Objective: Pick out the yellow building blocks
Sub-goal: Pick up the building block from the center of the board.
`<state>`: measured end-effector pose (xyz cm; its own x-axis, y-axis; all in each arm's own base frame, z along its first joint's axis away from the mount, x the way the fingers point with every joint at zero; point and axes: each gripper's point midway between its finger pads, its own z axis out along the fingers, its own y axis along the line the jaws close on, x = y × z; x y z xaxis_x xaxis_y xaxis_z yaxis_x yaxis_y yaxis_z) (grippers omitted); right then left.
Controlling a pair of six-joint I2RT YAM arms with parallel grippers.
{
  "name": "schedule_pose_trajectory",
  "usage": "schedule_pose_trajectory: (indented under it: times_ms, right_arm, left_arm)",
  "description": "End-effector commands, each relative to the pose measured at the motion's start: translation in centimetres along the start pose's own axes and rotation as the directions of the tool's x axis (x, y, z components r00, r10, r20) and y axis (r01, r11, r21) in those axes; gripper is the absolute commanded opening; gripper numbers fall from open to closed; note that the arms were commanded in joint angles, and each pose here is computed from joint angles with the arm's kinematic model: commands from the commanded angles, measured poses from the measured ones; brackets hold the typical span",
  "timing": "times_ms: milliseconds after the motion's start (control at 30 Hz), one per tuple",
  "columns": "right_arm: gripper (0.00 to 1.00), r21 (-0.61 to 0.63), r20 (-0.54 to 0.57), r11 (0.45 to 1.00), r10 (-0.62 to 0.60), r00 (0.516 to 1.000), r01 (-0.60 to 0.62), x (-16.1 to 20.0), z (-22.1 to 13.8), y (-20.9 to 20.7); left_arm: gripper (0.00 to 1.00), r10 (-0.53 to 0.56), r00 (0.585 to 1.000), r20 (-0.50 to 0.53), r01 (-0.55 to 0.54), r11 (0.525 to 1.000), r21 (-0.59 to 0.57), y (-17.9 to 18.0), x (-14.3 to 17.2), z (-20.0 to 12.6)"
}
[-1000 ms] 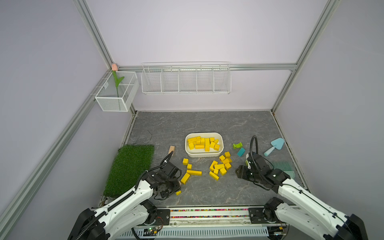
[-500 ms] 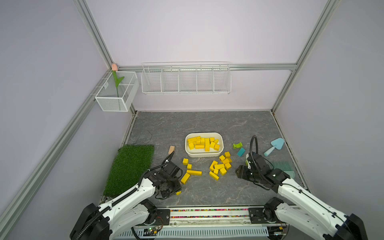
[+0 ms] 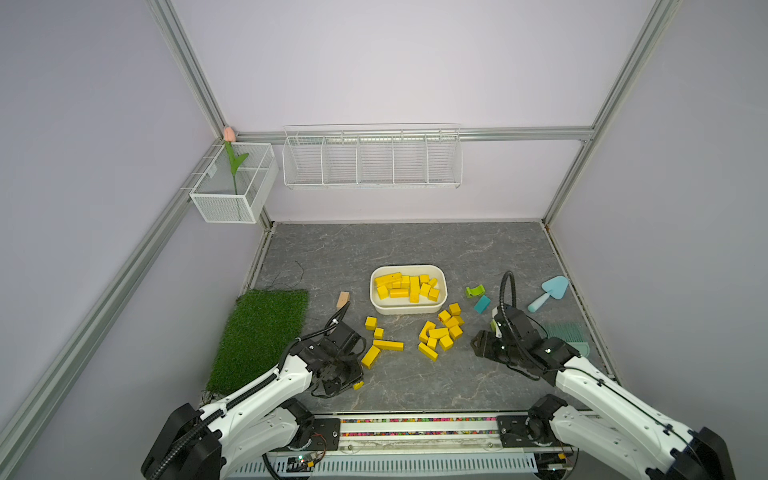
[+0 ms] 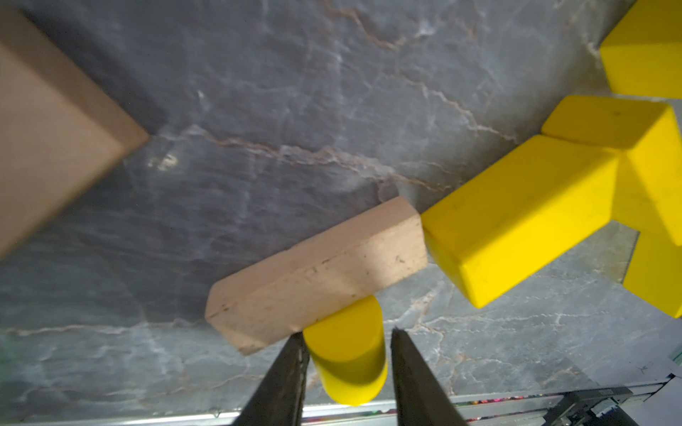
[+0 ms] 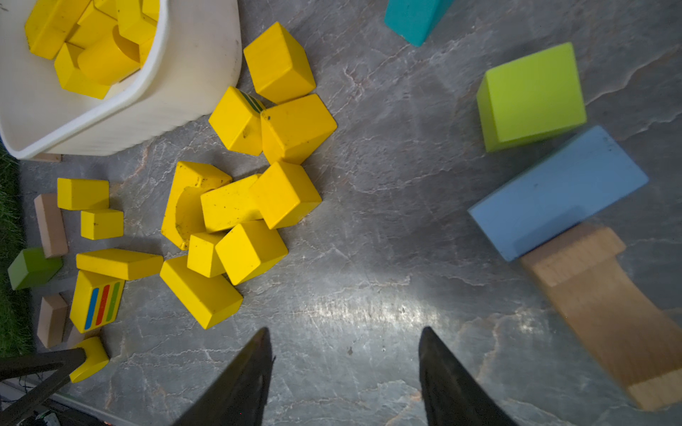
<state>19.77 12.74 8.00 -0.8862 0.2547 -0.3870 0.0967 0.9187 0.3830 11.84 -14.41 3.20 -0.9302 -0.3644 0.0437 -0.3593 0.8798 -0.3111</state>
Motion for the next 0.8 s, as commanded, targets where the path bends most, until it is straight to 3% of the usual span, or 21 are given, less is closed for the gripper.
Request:
schedule_pose_trajectory:
  times_ms: [0, 567, 767]
  right_arm:
    - [0.65, -0.002, -0.008, 1.000, 0.018, 1.000, -0.018, 0.31, 0.35, -0.32]
    - [0.65, -0.004, -0.008, 1.000, 0.022, 1.000, -0.022, 0.30, 0.38, -0.38]
    - [0.65, -0.005, -0.009, 1.000, 0.022, 1.000, -0.022, 0.31, 0.37, -0.37]
  left_arm:
    - [0.39, -0.002, 1.000, -0.002, 0.002, 1.000, -0.002, -0.08, -0.02, 0.07]
    - [0.40, 0.049, 0.998, -0.030, -0.050, 0.998, -0.026, -0.24, 0.04, 0.59]
    - [0.36, 0.050, 0.998, -0.030, -0.050, 0.999, -0.021, -0.28, 0.07, 0.56]
